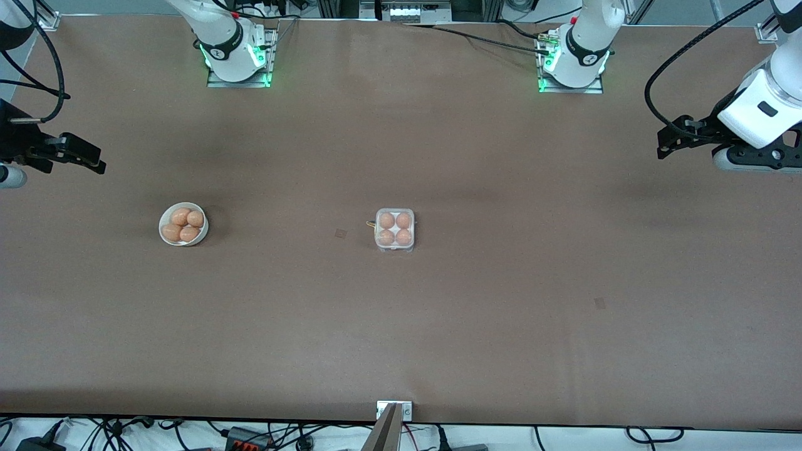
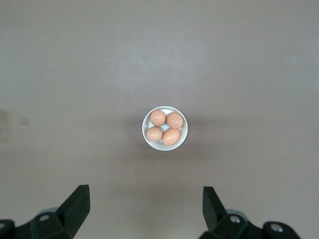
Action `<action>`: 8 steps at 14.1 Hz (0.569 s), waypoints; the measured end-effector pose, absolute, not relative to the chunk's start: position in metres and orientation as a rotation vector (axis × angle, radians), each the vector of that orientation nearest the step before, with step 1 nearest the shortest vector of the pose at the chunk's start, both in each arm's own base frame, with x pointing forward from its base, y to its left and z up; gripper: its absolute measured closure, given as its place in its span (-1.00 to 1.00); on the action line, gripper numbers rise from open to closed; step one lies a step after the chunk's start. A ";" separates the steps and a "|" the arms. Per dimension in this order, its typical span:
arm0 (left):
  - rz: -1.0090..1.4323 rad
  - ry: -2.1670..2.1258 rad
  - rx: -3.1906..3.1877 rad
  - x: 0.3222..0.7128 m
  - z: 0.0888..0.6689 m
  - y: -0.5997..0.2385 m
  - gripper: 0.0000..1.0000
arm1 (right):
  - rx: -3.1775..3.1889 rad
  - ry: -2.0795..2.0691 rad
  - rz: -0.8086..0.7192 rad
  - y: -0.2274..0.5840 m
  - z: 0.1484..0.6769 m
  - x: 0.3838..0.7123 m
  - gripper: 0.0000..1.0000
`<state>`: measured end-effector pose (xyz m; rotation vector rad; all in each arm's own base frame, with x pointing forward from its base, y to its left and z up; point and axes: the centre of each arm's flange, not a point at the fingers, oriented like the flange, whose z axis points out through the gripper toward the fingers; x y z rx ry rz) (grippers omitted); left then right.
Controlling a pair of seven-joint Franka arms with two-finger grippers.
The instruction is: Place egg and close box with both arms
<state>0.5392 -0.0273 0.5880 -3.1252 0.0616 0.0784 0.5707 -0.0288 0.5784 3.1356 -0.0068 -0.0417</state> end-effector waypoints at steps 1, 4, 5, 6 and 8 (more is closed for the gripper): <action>0.077 0.064 -3.125 0.539 0.588 -0.028 -1.00 | 3.136 -0.006 -0.042 -0.029 0.578 0.571 -1.00; 0.075 0.070 -3.125 0.539 0.589 -0.030 -1.00 | 3.136 -0.001 -0.041 -0.027 0.579 0.571 -1.00; 0.075 0.071 -3.125 0.539 0.589 -0.031 -1.00 | 3.136 -0.001 -0.041 -0.027 0.579 0.571 -1.00; 0.075 0.072 -3.125 0.539 0.589 -0.031 -1.00 | 3.136 -0.001 -0.041 -0.027 0.579 0.571 -1.00; 0.076 0.073 -3.125 0.539 0.589 -0.031 -1.00 | 3.136 -0.001 -0.040 -0.027 0.579 0.571 -1.00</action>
